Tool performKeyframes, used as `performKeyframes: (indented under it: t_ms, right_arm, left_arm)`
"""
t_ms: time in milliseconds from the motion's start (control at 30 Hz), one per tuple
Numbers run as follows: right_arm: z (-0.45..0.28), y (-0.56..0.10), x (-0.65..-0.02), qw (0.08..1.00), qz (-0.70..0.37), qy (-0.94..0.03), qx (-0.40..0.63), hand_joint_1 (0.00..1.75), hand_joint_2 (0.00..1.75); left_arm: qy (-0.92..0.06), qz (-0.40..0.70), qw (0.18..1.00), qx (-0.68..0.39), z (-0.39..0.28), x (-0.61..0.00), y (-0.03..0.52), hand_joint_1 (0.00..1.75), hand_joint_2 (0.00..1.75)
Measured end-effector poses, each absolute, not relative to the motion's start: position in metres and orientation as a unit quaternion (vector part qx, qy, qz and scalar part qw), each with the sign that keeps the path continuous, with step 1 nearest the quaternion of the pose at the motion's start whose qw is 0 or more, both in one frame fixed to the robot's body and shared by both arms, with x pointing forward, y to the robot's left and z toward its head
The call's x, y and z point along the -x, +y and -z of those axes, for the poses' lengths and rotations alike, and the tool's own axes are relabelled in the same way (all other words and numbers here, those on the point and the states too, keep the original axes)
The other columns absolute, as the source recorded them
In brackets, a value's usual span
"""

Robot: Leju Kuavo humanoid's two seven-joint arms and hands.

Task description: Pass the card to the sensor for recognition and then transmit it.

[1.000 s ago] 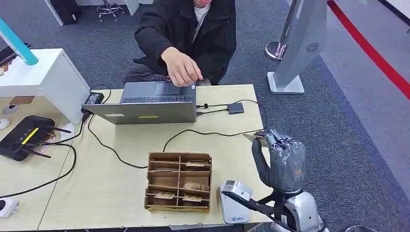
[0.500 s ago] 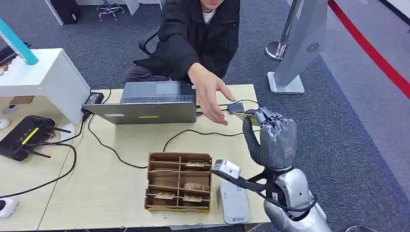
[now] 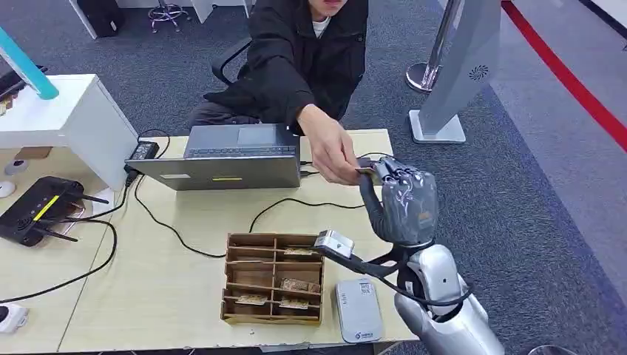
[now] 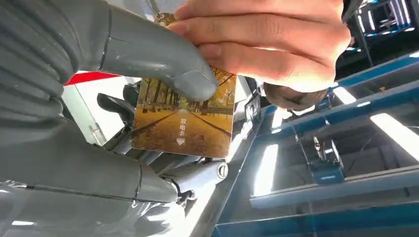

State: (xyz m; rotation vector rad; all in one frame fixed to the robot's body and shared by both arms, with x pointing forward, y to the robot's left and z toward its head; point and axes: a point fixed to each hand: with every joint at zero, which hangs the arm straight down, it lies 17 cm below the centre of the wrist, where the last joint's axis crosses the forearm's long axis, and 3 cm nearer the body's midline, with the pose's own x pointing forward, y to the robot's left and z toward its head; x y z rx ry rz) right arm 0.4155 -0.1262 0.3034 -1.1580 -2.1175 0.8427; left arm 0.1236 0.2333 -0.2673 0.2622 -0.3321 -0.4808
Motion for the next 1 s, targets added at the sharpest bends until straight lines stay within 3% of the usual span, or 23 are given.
performKeyframes:
  t_ms: [100,133,167,333,367,1000]
  right_arm:
    - [-0.301,-0.115,-0.414,0.287,-0.322,-0.799,0.419,1.68,1.75]
    - [-0.300,-0.111,-0.414,0.288,-0.324,-0.800,0.415,1.29,1.75]
    - [-0.299,-0.108,-0.413,0.290,-0.324,-0.802,0.410,0.02,1.75]
    - [-0.292,-0.095,-0.410,0.303,-0.330,-0.810,0.378,0.00,1.75]
    - [-0.289,-0.092,-0.410,0.311,-0.334,-0.811,0.367,0.00,0.00]
    - [-0.289,-0.064,-0.383,0.296,-0.347,-0.830,0.319,0.00,0.00]
  left_arm:
    - [-0.163,0.239,0.949,-0.129,0.267,-0.124,0.233,0.00,0.00]
    - [-0.163,0.239,0.949,-0.129,0.267,-0.123,0.233,0.00,0.00]
    - [-0.163,0.239,0.948,-0.129,0.267,-0.124,0.233,0.00,0.00]
    - [-0.162,0.240,0.948,-0.130,0.267,-0.123,0.234,0.00,0.00]
    - [-0.162,0.240,0.948,-0.130,0.267,-0.123,0.233,0.00,0.00]
    - [-0.162,0.236,0.949,-0.134,0.268,-0.123,0.239,0.00,0.00]
